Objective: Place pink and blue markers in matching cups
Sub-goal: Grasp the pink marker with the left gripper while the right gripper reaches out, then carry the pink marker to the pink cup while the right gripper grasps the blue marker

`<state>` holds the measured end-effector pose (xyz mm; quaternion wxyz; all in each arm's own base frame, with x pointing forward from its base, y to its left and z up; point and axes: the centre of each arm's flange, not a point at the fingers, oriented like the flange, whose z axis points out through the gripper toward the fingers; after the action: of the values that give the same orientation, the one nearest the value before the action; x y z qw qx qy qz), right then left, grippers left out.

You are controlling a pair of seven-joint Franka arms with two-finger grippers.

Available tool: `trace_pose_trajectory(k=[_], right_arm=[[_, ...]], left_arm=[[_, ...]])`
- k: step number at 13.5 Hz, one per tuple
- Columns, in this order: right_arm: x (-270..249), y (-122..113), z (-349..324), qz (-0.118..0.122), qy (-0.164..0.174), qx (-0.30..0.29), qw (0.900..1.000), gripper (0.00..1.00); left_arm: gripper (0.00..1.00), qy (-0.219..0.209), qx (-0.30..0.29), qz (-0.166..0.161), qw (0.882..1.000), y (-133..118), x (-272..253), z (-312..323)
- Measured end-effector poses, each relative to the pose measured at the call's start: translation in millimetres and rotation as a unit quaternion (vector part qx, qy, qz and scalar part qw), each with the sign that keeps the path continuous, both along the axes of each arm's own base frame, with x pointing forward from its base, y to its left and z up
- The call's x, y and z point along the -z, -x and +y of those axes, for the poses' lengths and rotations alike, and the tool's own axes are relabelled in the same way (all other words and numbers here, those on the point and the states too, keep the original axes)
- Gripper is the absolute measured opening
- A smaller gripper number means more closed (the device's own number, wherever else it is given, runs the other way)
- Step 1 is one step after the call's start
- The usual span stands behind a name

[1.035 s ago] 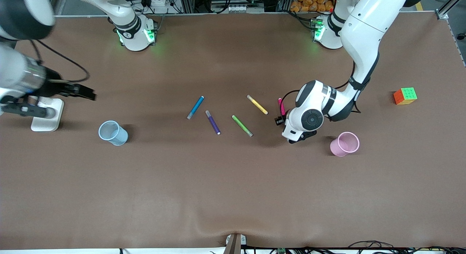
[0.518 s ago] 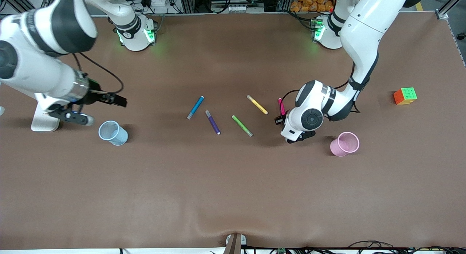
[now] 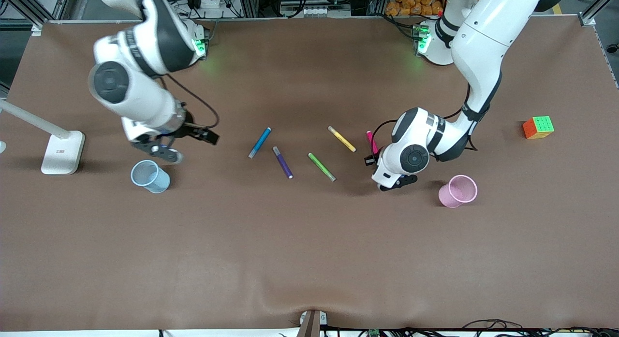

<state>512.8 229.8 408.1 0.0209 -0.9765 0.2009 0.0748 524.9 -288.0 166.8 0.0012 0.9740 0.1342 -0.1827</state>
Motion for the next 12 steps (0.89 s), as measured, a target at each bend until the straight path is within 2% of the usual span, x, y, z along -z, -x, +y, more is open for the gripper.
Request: trace_pose_trajectory(k=[2,4,6,7,8,11,12], right_arm=[[25,13,14,-0.002,0.004,0.003,1.000,0.98],[53,18,19,0.012,0.014,-0.001,1.000,0.96],[86,17,27,0.020,0.023,-0.004,1.000,0.80],[103,17,32,0.020,0.025,-0.005,0.999,0.79],[117,17,39,0.018,0.024,-0.001,1.000,0.73],[154,20,58,0.011,0.014,0.005,1.000,0.70],[166,22,64,0.010,0.015,0.004,1.000,0.64]], left_arm=[[0.17,0.000,0.000,0.000,1.000,0,0,1],[0.17,0.001,0.000,-0.002,1.000,-2,-1,1],[0.17,0.003,-0.003,-0.008,1.000,-6,-5,2],[0.17,0.005,-0.004,-0.014,1.000,-11,-11,2],[0.17,0.006,-0.006,-0.022,1.000,-16,-22,4],[0.17,0.001,-0.027,-0.038,0.999,-41,-74,31],[0.17,-0.001,-0.036,-0.045,0.998,-49,-94,45]])
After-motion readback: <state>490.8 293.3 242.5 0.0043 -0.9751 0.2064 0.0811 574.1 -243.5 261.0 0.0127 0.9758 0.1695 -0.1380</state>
